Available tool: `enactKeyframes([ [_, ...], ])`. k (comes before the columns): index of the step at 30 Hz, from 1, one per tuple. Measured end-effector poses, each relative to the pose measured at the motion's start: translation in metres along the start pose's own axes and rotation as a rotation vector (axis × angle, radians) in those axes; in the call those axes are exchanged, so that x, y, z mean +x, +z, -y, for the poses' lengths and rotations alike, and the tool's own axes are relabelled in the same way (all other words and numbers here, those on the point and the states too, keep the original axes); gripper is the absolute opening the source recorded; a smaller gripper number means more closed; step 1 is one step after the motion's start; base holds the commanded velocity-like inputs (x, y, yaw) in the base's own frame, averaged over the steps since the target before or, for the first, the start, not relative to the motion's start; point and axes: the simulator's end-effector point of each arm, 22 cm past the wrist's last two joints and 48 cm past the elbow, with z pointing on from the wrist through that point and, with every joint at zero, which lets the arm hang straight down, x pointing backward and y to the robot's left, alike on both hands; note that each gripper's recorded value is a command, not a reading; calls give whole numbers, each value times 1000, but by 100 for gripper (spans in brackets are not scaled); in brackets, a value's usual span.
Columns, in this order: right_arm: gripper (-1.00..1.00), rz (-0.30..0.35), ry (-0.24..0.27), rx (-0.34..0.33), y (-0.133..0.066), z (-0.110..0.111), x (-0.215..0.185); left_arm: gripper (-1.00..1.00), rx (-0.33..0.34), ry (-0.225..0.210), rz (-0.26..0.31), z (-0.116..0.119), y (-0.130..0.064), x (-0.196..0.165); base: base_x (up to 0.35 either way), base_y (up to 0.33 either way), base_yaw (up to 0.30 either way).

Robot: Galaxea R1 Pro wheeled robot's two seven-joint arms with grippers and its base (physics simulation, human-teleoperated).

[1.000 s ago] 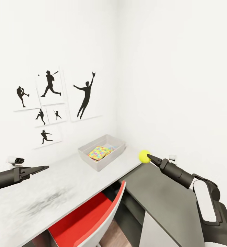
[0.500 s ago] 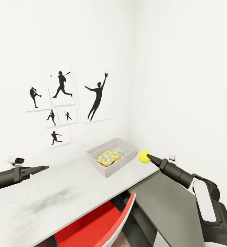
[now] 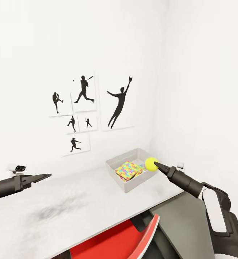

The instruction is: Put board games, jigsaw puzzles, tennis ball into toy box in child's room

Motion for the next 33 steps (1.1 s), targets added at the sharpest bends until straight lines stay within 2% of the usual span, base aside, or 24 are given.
enactKeyframes([
  [13,-100,2,-3,-3,-1,-2,-1,100,2,4,2,2,0,-1,150,-43,266],
  [24,-100,3,14,-9,3,-3,3,100,14,-1,9,3,4,0,124,-23,23],
  [33,-100,2,1,0,-1,0,-1,100,20,-4,11,4,6,2,111,0,0],
])
